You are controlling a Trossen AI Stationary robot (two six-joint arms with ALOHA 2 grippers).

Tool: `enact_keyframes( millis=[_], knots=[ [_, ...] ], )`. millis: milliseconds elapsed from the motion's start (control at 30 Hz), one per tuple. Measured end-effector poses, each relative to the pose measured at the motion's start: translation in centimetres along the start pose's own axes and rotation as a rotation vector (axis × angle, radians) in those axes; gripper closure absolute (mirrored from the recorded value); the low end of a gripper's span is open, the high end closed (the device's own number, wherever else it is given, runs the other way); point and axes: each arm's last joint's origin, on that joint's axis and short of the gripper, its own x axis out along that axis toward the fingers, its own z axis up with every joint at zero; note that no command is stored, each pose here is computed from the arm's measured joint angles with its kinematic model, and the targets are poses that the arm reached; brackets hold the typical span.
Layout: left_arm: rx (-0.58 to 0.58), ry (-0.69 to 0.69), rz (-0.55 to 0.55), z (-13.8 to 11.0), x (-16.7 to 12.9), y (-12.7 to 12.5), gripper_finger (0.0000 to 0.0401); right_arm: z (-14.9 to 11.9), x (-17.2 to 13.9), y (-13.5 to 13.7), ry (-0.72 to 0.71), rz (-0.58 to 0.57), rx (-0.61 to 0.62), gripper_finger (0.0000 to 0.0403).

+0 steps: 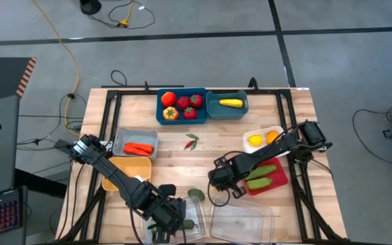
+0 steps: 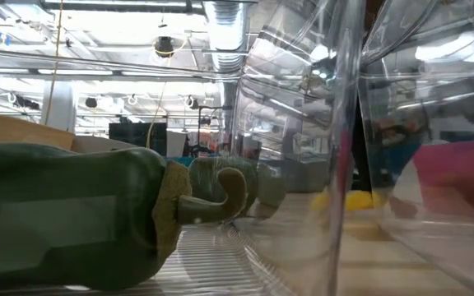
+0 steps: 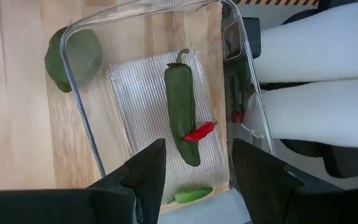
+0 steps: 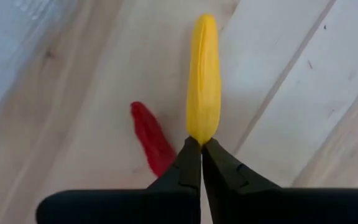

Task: Sort produce into baskets
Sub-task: Put the yellow corn into the dark green bin

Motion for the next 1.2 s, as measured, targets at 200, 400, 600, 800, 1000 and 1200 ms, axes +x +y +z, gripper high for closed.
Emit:
enact_keyframes(
  millis=[200, 400, 600, 800, 1000, 1200],
  knots=[
    [0.080, -0.015, 0.005, 0.6, -1.4, 1.0, 0.0231, 0.7, -2.8, -0.2, 0.053, 0.008, 0.002, 0.0365],
    [0.159, -0.020, 0.044, 1.0, -4.3, 3.4, 0.0242, 0.2, -7.8, -1.9, -0.004, -0.015, 0.042, 0.0366],
    [0.192, -0.041, 0.155, 0.8, -8.1, 7.2, 0.0251, -2.8, -13.7, -5.2, -0.160, -0.098, 0.149, 0.0366],
    [0.246, -0.099, 0.236, 1.5, -10.9, 11.3, 0.0252, -6.9, -17.6, -9.8, -0.214, -0.292, 0.346, 0.0365],
    [0.289, -0.086, 0.293, 2.5, -11.8, 15.6, 0.0252, -10.8, -18.0, -14.7, -0.175, -0.363, 0.559, 0.0365],
    [0.299, -0.082, 0.351, 3.2, -12.6, 19.7, 0.0252, -13.7, -16.4, -18.6, -0.094, -0.353, 0.709, 0.0357]
  ],
)
